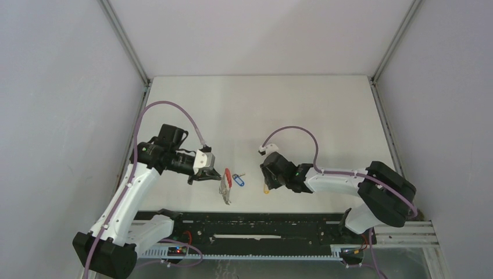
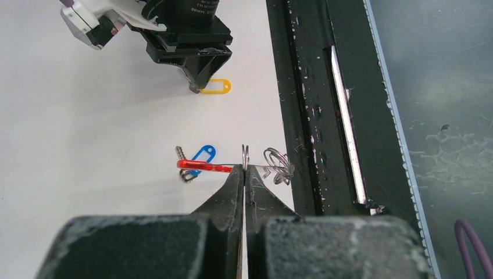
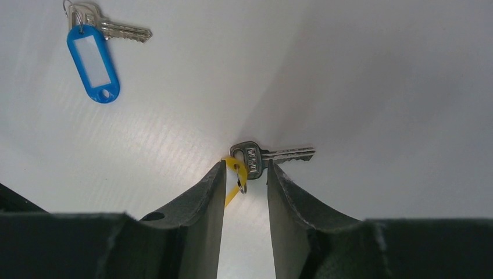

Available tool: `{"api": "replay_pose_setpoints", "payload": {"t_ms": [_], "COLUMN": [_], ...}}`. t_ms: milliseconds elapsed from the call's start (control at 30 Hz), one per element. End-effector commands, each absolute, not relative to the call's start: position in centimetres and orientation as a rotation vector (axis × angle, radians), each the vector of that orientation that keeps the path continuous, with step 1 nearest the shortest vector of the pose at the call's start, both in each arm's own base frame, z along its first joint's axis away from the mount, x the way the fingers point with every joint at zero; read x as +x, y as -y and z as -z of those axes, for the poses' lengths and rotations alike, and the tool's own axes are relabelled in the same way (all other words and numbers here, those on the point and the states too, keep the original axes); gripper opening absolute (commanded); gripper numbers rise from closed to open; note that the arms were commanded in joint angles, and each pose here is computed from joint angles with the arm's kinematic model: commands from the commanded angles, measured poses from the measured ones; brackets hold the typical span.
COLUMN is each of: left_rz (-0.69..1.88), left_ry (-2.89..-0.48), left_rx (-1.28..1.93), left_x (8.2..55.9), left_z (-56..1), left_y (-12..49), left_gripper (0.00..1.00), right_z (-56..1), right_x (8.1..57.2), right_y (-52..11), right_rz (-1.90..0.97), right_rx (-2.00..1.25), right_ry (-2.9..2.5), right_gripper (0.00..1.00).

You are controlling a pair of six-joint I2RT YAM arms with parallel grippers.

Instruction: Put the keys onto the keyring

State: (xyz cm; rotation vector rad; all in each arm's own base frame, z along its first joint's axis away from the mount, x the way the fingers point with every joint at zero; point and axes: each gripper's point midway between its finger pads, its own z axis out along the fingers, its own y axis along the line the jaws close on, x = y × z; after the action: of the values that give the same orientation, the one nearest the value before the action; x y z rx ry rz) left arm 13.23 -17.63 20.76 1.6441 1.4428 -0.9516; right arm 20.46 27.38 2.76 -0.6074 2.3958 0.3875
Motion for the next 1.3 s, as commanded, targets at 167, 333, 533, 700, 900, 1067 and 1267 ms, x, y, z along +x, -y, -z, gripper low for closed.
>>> {"api": "replay_pose_setpoints", "payload": {"t_ms": [167,333,533,700,900,1067,1267], "left_rz": [0.949,0.955,0.964,0.968,0.972,0.978,0.977], "left_ry": [-1.368,-1.370,-1.370,-1.373,-1.377,-1.377,-1.373], "left_rx": [1.621,1.619,1.614,1.612,1.612,1.612,1.612], "left_x": [13.5,13.5,13.5,13.5,13.4,13.4,13.4], "left_z": [-23.2,-23.2,-23.3,-23.3,-23.3,-23.2,-23.3], "left_y": [18.1,18.2,18.2,18.3,18.2,18.3,18.3], "left_gripper": [0.00,0.00,0.00,0.00,0.00,0.00,0.00], "right_z": [-2.5,-1.7,-1.5,-2.1,-3.1,-3.1,-2.5], "right_x": [20.6,20.3,20.1,19.9,19.6,19.1,19.0], "right_y": [-28.1,-27.8,-27.3,-27.3,-26.7,-26.2,-26.5], "right_rz": [-0.399,-0.396,-0.390,-0.414,-0.449,-0.472,-0.492], "right_rx": [-0.638,-0.644,-0.640,-0.644,-0.628,-0.622,-0.632], "right_ry": [-2.372,-2.387,-2.399,-2.391,-2.379,-2.386,-2.398], "right_gripper": [0.36,0.27,0.28,0.30,0.31,0.32,0.31]}}
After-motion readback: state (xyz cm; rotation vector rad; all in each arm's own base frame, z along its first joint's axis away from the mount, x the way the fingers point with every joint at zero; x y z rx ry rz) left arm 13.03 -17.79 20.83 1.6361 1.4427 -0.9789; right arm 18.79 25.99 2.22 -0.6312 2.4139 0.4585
